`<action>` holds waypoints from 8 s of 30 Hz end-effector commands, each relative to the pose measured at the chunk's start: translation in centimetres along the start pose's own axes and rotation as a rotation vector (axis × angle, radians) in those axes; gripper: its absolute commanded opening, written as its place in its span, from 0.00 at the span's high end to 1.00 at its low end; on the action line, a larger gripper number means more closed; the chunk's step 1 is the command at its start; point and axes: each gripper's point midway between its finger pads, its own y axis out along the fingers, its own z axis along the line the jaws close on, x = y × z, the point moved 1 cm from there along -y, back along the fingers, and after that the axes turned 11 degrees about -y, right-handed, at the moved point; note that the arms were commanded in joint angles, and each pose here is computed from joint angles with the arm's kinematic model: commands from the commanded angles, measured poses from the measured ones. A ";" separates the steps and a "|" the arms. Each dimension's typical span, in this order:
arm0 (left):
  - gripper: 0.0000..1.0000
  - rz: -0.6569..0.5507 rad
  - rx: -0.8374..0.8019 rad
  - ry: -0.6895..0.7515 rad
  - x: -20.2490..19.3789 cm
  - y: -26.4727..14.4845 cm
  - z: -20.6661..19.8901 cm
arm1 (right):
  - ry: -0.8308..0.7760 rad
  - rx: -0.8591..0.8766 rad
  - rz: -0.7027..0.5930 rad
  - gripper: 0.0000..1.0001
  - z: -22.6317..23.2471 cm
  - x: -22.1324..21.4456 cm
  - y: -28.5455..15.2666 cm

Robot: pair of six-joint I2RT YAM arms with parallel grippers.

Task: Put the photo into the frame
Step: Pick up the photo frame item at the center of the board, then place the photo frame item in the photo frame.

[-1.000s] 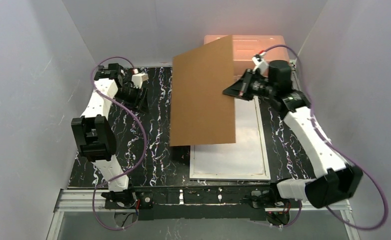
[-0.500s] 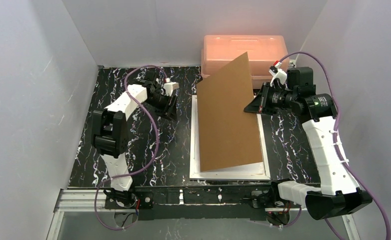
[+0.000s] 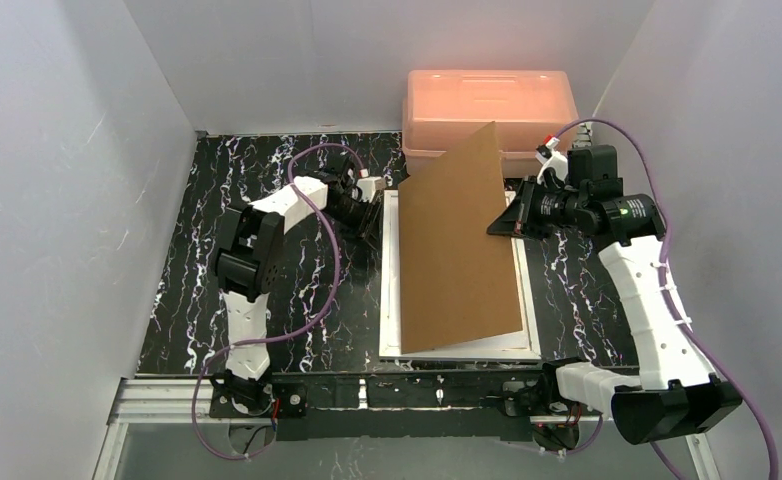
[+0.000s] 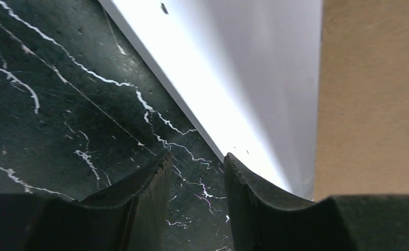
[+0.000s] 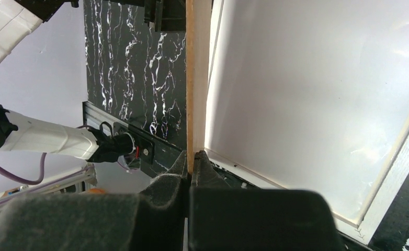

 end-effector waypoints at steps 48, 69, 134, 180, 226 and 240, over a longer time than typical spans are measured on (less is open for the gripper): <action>0.70 -0.041 0.044 0.055 -1.2 -3.2 -0.1 | 0.057 0.150 -0.041 0.99 -2.0 0.6 4.3; 0.71 -0.037 0.045 0.069 -1.3 -3.2 0.0 | 0.062 0.066 0.044 0.99 -4.9 -2.1 5.4; 0.78 -0.010 0.087 0.028 -1.4 -3.2 2.7 | -0.042 -0.260 0.294 0.32 -13.4 -6.5 12.3; 0.59 -0.009 0.055 -0.027 -2.0 -5.2 1.8 | -0.025 -0.338 0.249 0.45 -17.1 -6.3 17.5; 0.55 0.003 0.020 -0.018 -1.2 -5.6 0.4 | 0.009 -0.332 -0.060 0.37 -15.5 5.0 19.6; 0.45 0.017 -0.017 -0.078 -2.0 -6.4 0.2 | 0.181 -0.417 -0.043 0.18 -16.9 -4.2 10.7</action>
